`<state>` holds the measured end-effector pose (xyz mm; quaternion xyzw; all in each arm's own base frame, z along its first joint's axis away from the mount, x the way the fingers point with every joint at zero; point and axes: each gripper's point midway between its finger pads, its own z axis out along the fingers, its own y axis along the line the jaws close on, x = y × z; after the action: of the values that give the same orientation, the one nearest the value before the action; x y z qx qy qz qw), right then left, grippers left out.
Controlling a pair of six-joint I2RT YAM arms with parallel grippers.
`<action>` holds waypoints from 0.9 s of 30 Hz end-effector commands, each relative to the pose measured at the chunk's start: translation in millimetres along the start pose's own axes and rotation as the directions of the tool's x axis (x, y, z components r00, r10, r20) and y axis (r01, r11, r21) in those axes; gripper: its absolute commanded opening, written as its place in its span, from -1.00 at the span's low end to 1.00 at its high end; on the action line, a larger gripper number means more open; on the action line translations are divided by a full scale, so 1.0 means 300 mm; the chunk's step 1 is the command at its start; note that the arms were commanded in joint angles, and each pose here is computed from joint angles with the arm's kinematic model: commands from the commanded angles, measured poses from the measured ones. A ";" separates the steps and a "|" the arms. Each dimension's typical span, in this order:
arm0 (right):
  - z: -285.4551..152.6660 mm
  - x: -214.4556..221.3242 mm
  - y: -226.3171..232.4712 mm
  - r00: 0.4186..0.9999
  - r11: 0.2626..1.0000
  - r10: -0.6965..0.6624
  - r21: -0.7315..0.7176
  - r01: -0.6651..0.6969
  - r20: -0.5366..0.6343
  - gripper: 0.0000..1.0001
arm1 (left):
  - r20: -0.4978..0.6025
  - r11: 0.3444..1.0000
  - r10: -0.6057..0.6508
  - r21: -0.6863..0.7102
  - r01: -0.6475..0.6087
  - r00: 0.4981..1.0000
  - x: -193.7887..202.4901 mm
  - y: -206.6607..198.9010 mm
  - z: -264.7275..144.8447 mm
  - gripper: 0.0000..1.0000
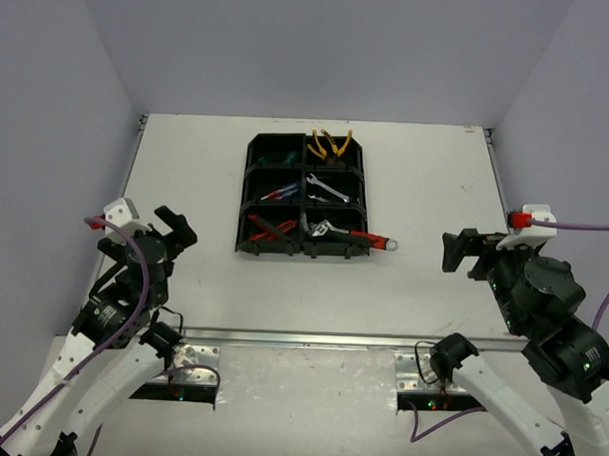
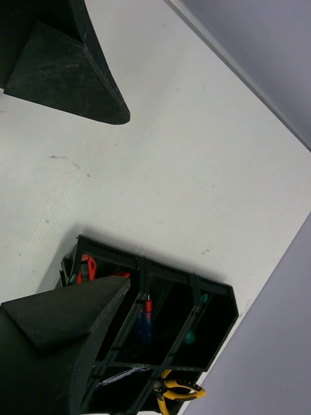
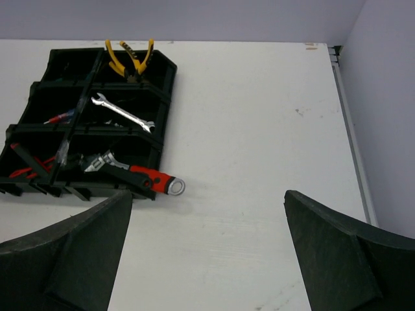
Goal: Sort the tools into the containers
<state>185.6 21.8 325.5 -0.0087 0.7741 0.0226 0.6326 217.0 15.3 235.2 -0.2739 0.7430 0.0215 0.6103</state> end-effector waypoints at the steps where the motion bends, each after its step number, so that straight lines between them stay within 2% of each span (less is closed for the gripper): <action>1: 0.016 0.143 -0.013 0.994 0.999 -0.036 0.023 0.039 -0.106 0.98 | 0.067 0.996 -0.067 -0.047 0.070 0.995 -0.039 0.043 -0.008 1.00; 6: 0.060 0.309 -0.067 0.982 0.988 -0.048 0.136 0.073 -0.181 0.98 | 0.113 0.989 -0.126 -0.060 0.134 0.986 -0.061 0.081 -0.026 1.00; 8: 0.061 0.329 -0.086 0.981 0.982 -0.039 0.173 0.073 -0.192 0.98 | 0.127 0.987 -0.150 -0.043 0.156 0.981 -0.071 0.084 -0.036 1.00; 12: 0.056 0.317 -0.105 0.986 0.976 -0.016 0.211 0.052 -0.169 0.98 | 0.135 0.988 -0.155 0.000 0.156 0.979 -0.073 0.072 -0.040 1.00; 27: 0.076 0.339 -0.084 0.988 0.982 -0.006 0.185 0.035 -0.152 0.98 | 0.127 0.990 -0.139 0.052 0.134 0.982 -0.049 0.047 -0.034 1.00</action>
<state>182.9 -2.5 212.1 0.0183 0.8324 -0.0698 0.5495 200.6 31.1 239.3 -0.3121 0.6935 -0.0052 0.6494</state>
